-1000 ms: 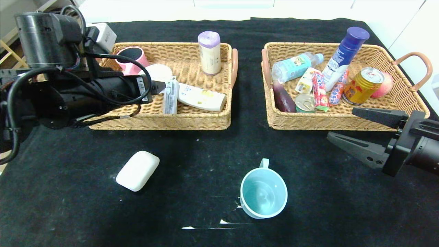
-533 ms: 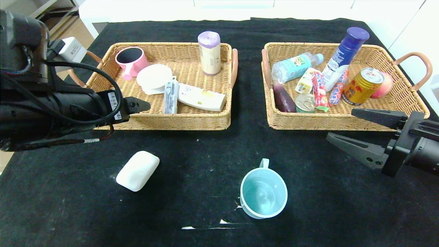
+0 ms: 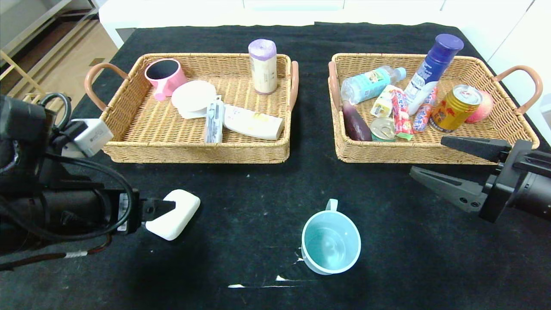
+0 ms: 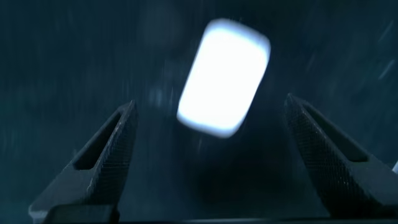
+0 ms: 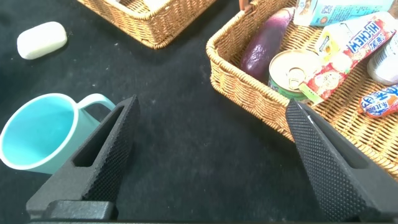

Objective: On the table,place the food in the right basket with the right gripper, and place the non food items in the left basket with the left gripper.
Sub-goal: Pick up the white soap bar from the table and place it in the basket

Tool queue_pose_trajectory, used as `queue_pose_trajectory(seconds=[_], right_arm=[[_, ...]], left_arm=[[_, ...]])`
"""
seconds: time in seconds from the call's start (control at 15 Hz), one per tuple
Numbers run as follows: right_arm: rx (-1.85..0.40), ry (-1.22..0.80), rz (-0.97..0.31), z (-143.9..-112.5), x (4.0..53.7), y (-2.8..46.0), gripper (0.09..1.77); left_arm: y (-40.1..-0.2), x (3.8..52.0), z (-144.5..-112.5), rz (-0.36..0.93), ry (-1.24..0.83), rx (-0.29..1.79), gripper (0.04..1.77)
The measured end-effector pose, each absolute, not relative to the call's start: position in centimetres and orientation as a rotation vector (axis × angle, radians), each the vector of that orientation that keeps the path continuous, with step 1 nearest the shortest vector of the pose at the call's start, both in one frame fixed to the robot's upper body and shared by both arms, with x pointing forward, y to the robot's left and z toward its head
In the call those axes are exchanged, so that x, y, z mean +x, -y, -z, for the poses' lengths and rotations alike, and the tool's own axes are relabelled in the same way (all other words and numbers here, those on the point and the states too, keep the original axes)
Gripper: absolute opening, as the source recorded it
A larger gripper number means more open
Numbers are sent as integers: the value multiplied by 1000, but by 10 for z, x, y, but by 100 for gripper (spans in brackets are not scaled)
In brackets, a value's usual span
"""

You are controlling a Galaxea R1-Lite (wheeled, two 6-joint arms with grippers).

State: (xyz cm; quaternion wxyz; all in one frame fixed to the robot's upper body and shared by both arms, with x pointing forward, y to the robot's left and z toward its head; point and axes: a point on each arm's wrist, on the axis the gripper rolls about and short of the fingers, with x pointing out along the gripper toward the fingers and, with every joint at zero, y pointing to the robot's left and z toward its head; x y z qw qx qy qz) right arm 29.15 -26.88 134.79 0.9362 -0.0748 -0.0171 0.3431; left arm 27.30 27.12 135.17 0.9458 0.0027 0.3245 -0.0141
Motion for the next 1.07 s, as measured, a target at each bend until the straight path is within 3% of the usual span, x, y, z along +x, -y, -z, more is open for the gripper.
queue_pose_trajectory(seconds=[0.33,1.07], right_arm=[[-153,32,-702,-1347,292,269,171],[-154,31,-705,-1347,291,268,171]], left_arm=[[-277,269,-1357,154,-728,222,170],[-266,315,-1345,189,-800,326,171]])
